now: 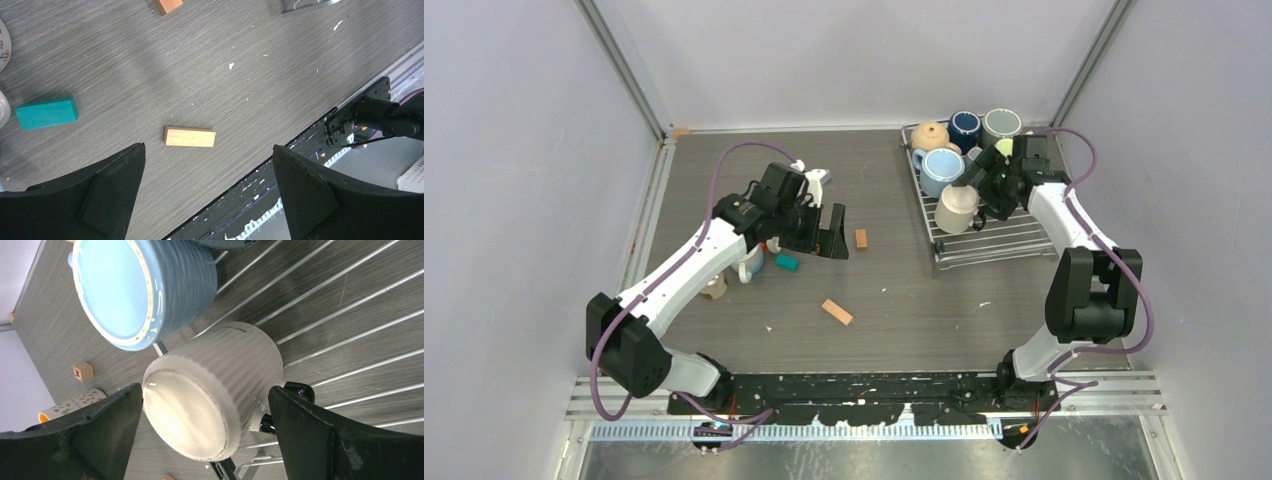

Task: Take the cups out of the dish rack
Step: Unload the cup from the dish rack.

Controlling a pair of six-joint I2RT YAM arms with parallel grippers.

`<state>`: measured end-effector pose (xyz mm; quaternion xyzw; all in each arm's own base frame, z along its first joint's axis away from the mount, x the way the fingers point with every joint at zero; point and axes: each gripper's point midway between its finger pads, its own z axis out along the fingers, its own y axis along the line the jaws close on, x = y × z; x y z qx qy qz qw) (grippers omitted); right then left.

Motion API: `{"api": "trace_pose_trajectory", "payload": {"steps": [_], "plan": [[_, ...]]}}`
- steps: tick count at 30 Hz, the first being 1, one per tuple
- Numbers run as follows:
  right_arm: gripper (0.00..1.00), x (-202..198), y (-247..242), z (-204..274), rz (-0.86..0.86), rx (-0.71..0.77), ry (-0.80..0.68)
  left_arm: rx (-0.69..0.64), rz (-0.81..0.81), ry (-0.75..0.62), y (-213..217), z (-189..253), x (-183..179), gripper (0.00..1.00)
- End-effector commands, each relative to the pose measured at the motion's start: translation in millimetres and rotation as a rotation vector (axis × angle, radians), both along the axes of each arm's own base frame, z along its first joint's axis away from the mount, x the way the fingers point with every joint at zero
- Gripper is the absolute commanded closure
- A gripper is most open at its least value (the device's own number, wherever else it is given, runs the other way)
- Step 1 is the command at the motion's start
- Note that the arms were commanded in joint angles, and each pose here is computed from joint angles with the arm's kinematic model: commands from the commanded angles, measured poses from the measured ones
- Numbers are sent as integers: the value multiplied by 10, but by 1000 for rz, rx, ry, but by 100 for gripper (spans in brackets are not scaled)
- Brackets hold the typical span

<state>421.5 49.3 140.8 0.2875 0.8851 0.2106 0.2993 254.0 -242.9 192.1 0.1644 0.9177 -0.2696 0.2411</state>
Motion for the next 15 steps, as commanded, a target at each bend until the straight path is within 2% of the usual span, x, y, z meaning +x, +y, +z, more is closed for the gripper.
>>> {"api": "trace_pose_trajectory", "payload": {"steps": [1,8,15], "plan": [[0,-21,70,294,20,40,-102,-24,-19,-33,-66,48,43,0],[0,-163,148,249,55,60,-140,-22,-21,-32,-70,44,36,0],[0,-311,188,250,90,-2,-190,-21,-24,-29,-77,32,35,0]]}}
